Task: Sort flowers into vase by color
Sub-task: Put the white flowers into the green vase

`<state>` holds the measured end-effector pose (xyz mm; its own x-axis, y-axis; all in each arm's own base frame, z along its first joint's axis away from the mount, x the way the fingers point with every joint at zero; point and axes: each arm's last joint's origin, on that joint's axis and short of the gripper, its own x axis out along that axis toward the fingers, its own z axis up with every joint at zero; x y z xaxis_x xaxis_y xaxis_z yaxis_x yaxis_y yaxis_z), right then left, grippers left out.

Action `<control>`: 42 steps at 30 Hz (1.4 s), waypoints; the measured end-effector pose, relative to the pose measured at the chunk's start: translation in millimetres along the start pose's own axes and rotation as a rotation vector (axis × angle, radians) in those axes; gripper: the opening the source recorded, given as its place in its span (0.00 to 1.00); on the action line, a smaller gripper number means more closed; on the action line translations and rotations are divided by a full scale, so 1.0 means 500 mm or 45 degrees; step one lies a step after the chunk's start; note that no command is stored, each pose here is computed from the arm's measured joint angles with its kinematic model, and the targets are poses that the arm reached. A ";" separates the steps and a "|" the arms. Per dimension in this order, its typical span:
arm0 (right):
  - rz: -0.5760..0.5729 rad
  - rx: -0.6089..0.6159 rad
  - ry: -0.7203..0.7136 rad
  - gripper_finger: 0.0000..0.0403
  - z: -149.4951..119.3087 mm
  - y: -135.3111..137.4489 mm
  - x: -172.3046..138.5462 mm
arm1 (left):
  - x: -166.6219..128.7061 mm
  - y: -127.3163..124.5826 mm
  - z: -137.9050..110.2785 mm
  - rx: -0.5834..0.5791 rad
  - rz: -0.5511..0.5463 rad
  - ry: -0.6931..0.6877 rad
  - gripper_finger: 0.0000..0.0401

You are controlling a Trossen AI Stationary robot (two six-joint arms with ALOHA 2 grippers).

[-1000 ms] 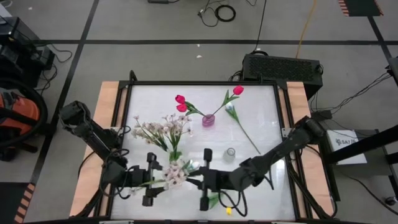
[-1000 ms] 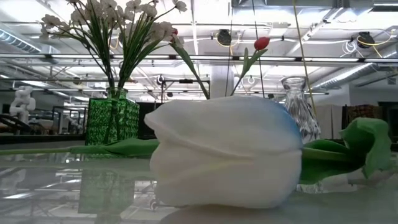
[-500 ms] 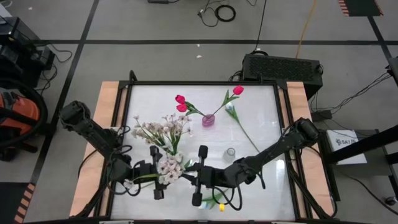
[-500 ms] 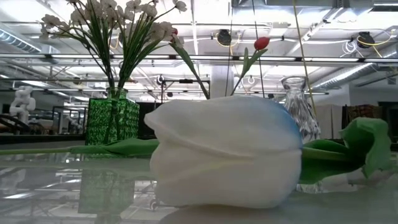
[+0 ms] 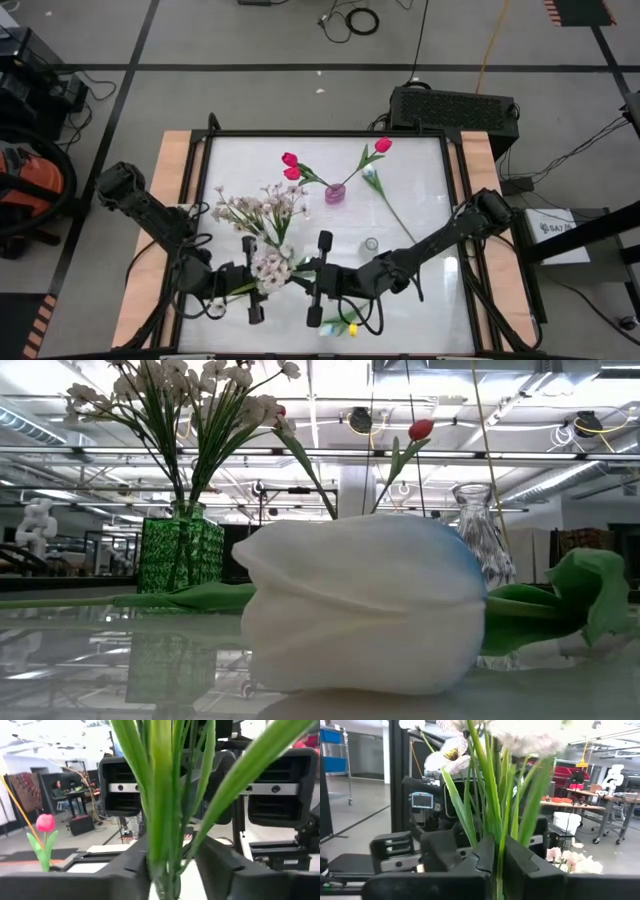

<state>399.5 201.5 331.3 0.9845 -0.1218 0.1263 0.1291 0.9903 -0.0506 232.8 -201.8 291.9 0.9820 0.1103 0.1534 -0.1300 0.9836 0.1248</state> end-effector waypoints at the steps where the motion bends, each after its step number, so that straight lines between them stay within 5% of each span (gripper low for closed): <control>1: 0.002 -0.003 0.003 0.04 -0.001 0.000 0.000 | -0.002 -0.002 0.000 0.013 -0.003 0.000 0.30; 9: -0.001 0.021 0.041 0.07 -0.005 0.001 -0.002 | -0.023 -0.005 0.012 0.079 0.003 0.027 0.04; 19: -0.060 0.016 0.301 0.35 -0.021 -0.012 -0.020 | -0.047 0.017 0.014 0.119 0.028 0.185 0.06; 25: -0.080 0.038 0.530 0.47 -0.010 -0.035 -0.061 | -0.046 0.038 -0.038 0.130 0.105 0.281 0.06; 34: -0.131 0.061 0.810 0.49 -0.003 -0.058 -0.127 | -0.032 0.072 -0.088 0.040 0.213 0.331 0.07; 42: -0.121 0.062 0.814 0.48 -0.001 -0.054 -0.132 | -0.027 0.084 -0.096 -0.061 0.248 0.286 0.07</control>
<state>331.2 182.7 323.9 0.8475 -0.2098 -0.4876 0.2286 0.9733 -0.0215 220.7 -154.9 247.9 0.9456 0.3213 -0.0516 -0.3178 0.9458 0.0668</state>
